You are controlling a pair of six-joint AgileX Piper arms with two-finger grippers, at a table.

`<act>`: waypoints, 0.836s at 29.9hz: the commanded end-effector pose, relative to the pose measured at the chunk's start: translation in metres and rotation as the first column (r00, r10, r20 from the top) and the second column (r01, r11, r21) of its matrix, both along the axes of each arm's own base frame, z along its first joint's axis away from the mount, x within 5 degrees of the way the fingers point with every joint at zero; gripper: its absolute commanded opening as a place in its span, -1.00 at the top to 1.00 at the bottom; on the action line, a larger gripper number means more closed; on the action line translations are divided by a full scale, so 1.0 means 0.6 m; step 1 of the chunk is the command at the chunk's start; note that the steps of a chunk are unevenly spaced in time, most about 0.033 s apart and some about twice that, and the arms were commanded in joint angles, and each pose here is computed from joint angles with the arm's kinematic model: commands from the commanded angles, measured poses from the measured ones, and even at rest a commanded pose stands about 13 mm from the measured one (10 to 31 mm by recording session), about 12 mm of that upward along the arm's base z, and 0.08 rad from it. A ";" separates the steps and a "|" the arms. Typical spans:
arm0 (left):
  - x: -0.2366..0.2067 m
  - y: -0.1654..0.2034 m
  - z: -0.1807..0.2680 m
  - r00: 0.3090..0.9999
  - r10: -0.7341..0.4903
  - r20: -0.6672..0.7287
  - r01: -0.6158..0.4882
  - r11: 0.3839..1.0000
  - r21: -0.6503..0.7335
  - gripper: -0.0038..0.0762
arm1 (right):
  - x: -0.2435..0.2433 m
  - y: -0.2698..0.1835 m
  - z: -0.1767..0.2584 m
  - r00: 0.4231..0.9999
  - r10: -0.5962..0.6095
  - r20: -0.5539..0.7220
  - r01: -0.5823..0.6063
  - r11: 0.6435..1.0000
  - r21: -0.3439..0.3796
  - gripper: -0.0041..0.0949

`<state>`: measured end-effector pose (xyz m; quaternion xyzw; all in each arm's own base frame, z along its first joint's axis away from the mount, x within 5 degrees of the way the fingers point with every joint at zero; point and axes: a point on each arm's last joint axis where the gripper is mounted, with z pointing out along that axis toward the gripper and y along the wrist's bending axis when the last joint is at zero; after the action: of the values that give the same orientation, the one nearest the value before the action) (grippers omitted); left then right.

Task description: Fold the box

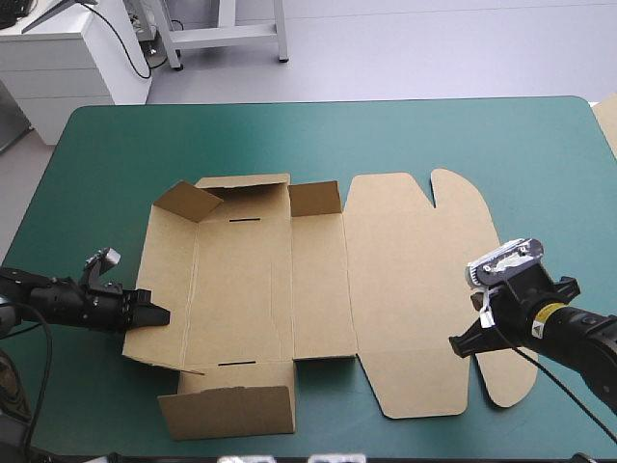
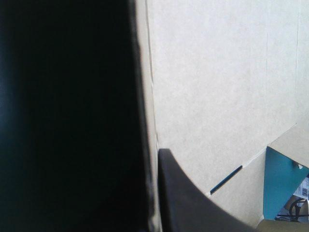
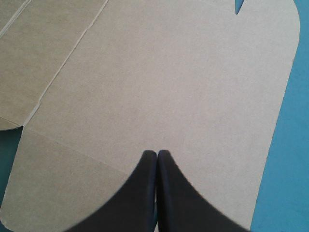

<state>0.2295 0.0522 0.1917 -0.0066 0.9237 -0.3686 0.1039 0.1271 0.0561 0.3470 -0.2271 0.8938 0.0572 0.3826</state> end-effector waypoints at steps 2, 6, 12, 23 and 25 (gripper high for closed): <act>0.014 -0.008 0.029 0.994 0.021 0.107 -0.015 0.998 -0.055 0.92 | 0.002 0.000 0.021 0.997 -0.002 0.074 0.000 1.000 0.030 0.96; 0.028 -0.014 0.050 0.988 -0.015 0.151 0.023 0.999 -0.050 0.92 | 0.002 -0.001 0.020 0.998 -0.002 0.070 0.000 1.000 0.029 0.96; 0.062 -0.044 0.123 0.941 -0.134 0.311 0.118 0.991 0.068 0.92 | 0.002 -0.002 0.020 0.997 -0.004 0.075 0.002 1.000 0.019 0.96; 0.112 -0.145 0.297 0.794 -0.425 0.436 0.229 0.872 0.434 0.92 | 0.006 -0.007 0.029 0.993 -0.018 0.115 0.019 1.000 -0.008 0.96; 0.116 -0.171 0.330 0.740 -0.466 0.485 0.206 0.844 0.496 0.92 | 0.005 -0.008 0.041 0.991 -0.021 0.135 0.021 1.000 -0.003 0.96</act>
<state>0.3045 -0.0310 0.3437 0.2698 0.9131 -0.1920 0.2378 0.1284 0.0533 0.3495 -0.2298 0.8912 0.0383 0.3892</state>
